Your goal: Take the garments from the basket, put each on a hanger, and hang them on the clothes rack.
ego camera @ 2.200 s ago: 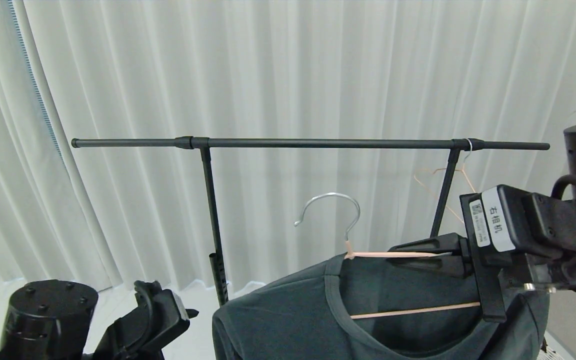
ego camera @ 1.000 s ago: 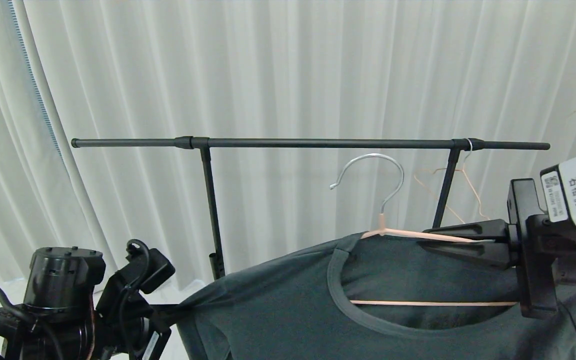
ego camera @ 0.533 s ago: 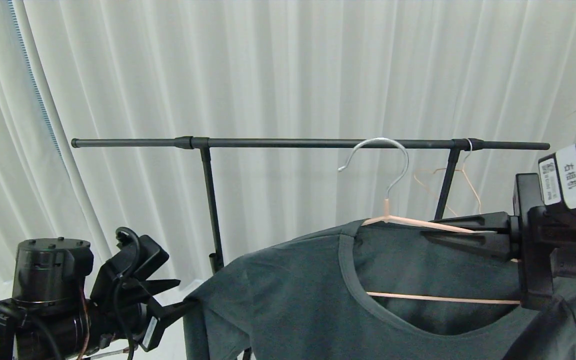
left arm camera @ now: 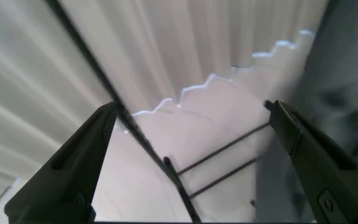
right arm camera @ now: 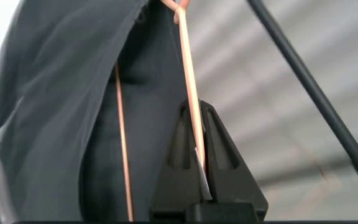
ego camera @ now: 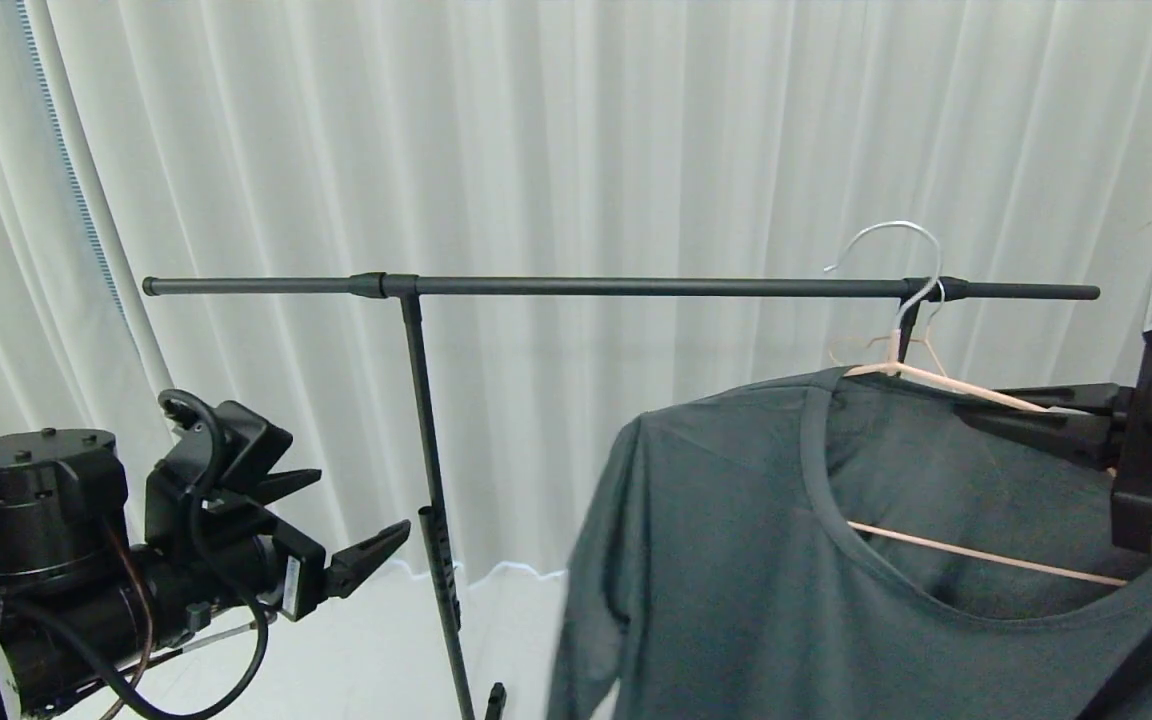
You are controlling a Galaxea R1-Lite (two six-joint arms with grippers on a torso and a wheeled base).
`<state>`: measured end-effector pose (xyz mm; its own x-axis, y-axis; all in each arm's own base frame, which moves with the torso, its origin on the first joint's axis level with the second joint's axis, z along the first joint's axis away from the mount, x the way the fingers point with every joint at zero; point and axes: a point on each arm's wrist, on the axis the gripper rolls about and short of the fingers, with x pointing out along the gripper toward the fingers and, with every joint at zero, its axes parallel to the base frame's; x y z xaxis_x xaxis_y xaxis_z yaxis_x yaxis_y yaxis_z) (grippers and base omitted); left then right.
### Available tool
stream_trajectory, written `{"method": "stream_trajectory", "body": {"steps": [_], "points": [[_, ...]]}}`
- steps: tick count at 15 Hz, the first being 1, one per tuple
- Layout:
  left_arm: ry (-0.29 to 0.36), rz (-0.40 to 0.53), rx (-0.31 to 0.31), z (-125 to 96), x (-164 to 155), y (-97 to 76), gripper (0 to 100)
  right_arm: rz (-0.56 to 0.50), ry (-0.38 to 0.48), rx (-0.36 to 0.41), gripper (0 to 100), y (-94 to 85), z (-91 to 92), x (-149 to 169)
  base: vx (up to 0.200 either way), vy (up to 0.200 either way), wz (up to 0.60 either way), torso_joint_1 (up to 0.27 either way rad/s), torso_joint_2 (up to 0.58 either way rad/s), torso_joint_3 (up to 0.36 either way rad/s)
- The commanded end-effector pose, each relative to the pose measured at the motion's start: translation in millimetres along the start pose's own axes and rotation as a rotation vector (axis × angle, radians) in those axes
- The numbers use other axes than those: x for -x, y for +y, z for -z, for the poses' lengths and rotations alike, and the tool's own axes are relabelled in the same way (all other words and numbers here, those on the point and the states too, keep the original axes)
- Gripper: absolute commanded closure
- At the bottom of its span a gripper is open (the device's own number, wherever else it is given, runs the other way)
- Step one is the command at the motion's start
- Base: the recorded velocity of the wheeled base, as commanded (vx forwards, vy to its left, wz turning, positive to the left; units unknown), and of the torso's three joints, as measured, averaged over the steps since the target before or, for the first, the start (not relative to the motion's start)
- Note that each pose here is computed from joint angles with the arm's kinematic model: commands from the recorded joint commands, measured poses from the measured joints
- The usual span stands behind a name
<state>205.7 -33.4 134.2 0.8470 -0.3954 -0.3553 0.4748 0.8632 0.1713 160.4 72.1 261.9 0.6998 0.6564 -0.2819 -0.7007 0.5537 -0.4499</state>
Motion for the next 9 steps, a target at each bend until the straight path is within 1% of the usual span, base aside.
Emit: {"method": "stream_trajectory", "body": {"steps": [1,3,4,5,6,7,8,9], "points": [[-0.018,-0.017,-0.003,-5,1,3.4,0,0.100,0.021,-0.070,100,-6.8,7.0,18,0.000,0.000,0.00,0.000,0.00,0.000],[-0.041,-0.027,-0.012,-10,-2,5.6,0,0.186,0.069,-0.157,100,-11.1,10.4,20,0.000,0.000,0.00,0.000,0.00,0.000],[-0.045,-0.055,-0.015,-12,-3,7.2,0,0.219,0.095,-0.216,100,-13.1,12.8,15,0.000,0.000,0.00,0.000,0.00,0.000],[-0.030,-0.109,-0.014,-12,-5,9.3,0,0.238,0.116,-0.257,100,-15.1,15.2,11,0.000,0.000,0.00,0.000,0.00,0.000],[-0.023,-0.168,-0.017,-15,-5,11.5,0,0.254,0.139,-0.284,100,-17.0,18.0,5,0.000,0.000,0.00,0.000,0.00,0.000],[-0.019,-0.202,-0.017,-16,-6,12.9,0,0.262,0.154,-0.306,100,-19.0,20.7,0,0.000,0.000,0.00,0.000,0.00,0.000],[-0.021,-0.208,-0.018,-17,-6,13.4,0,0.265,0.156,-0.312,100,-20.0,21.6,-3,0.000,0.000,0.00,0.000,0.00,0.000],[-0.031,-0.216,-0.018,-20,-5,14.3,0,0.270,0.152,-0.322,100,-24.8,24.3,-13,0.000,0.000,0.00,0.000,0.00,0.000]]}}
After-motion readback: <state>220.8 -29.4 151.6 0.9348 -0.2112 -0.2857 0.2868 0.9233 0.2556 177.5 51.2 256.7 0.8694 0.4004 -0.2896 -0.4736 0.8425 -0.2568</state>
